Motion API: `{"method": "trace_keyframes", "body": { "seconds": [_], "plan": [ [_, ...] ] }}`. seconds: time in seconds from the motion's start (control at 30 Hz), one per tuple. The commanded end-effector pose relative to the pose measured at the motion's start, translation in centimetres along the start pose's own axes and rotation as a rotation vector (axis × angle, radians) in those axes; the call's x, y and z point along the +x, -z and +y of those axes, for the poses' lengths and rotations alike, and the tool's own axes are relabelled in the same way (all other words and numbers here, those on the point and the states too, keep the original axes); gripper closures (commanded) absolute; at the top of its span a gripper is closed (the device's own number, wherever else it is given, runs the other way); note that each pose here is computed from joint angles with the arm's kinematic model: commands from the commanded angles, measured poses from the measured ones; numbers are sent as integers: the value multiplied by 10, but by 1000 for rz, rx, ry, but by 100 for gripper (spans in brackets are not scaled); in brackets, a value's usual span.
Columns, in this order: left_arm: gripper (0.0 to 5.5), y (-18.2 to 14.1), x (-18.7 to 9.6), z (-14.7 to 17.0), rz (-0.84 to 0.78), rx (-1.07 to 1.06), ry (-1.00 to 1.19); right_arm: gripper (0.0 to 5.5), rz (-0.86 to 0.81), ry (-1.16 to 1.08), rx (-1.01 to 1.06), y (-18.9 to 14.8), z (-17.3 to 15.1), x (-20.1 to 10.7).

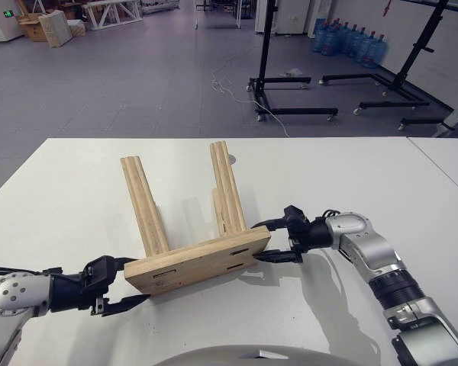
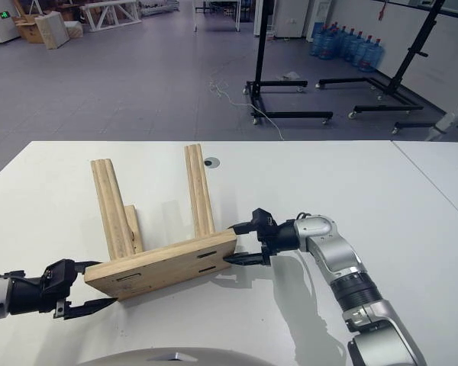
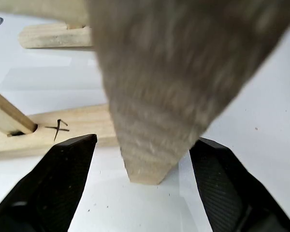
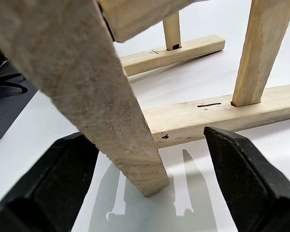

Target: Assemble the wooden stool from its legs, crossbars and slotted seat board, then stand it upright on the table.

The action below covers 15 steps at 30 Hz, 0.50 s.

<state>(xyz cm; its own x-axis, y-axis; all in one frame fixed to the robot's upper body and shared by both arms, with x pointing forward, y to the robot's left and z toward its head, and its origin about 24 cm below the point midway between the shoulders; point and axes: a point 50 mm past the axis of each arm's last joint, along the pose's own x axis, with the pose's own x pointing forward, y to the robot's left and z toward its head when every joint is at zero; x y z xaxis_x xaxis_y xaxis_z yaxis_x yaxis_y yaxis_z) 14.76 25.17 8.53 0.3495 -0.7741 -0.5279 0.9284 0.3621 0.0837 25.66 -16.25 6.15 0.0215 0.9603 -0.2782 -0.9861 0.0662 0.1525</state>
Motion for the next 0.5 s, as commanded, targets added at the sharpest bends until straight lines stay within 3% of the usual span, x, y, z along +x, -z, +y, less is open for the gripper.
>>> {"method": "trace_keyframes", "body": {
  "seconds": [0.03, 0.3, 0.5],
  "plan": [
    [225, -2, 6, 1, -11, -10, -11, 224, 0, -11, -20, -6, -3, 0],
    [339, 0, 13, 0, -30, -63, 24, 365, -31, -118, 6, -12, 4, 3],
    [399, -9, 15, 10, -151, -202, 92, 382, -95, -179, 21, -24, 12, 0]
  ]
}}
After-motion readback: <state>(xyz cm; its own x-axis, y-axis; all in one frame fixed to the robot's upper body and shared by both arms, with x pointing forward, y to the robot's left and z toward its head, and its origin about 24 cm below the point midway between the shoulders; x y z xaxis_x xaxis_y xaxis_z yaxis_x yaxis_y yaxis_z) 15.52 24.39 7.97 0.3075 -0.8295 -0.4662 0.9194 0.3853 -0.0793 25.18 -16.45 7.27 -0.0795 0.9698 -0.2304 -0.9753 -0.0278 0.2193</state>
